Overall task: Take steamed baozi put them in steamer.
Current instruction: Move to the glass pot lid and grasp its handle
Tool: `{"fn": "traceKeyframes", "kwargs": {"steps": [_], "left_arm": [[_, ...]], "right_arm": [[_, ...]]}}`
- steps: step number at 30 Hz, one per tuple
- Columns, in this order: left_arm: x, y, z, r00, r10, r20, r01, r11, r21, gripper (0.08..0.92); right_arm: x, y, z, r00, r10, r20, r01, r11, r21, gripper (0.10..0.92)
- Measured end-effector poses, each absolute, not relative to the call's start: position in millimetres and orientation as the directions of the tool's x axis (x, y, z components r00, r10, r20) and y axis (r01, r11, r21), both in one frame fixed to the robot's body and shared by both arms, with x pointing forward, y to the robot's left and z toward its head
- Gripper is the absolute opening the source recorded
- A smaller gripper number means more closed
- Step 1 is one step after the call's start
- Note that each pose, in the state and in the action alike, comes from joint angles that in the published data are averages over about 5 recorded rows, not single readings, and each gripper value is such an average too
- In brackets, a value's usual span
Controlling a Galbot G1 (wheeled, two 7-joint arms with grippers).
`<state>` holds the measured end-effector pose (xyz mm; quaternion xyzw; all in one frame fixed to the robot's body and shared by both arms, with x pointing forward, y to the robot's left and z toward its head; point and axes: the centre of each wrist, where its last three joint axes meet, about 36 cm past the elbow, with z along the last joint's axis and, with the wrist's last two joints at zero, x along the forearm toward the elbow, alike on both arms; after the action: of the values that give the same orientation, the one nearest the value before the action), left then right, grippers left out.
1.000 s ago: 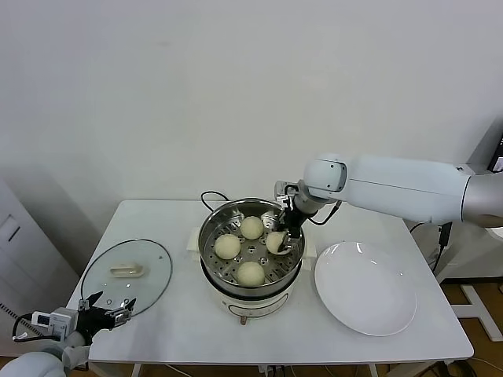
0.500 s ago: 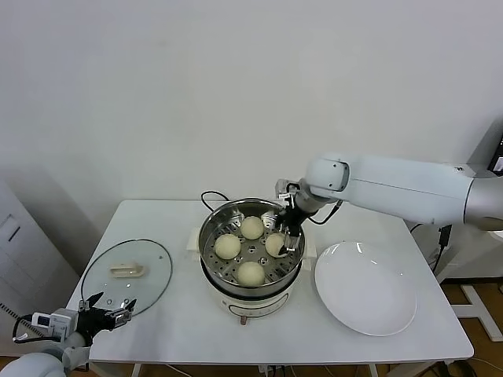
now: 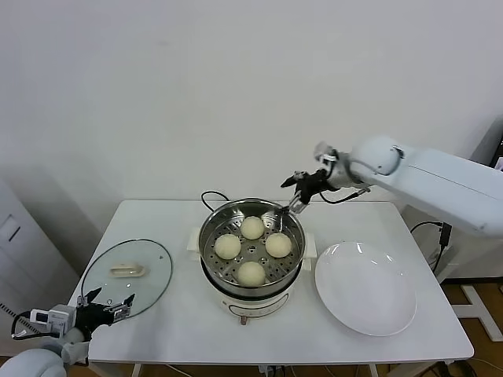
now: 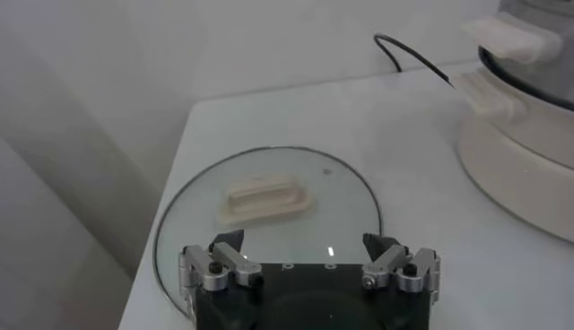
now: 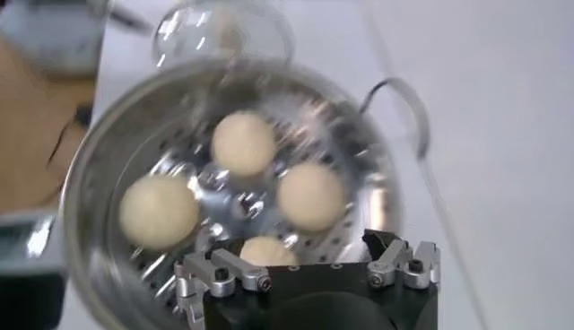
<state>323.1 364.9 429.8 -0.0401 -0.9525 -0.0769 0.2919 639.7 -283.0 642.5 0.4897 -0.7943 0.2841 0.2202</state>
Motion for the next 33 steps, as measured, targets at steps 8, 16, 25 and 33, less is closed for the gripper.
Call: {"fn": "traceKeyframes", "kwargs": {"steps": [8,16,25,33], "left_arm": [[322.6,362.8,429.6,-0.84,0.037,0.542,0.112,0.988,0.105,0.823],[318.6,363.5,433.7,-0.862,0.023,0.506,0.111,0.983,0.144,0.823],[312.9,370.1,421.4,-0.895,-0.029,0.445,0.142,0.927,0.347,0.823],[307.5,378.0,398.6,-0.933,-0.072,0.353,0.168,0.781,0.602,0.823]], "right_arm": [[618.8,-322.5,604.5,-0.641,-0.69,0.337,-0.767,0.593,-0.246,0.823],[590.4,-344.5,551.2,-0.786,-0.614,0.076,-0.617,0.77,-0.162,0.823],[540.2,-374.8,477.6,-0.905,-0.421,-0.057,-0.418,0.906,-0.066,0.823],[484.5,-406.5,414.0,-0.968,-0.245,-0.044,-0.244,0.969,-0.03,0.823]]}}
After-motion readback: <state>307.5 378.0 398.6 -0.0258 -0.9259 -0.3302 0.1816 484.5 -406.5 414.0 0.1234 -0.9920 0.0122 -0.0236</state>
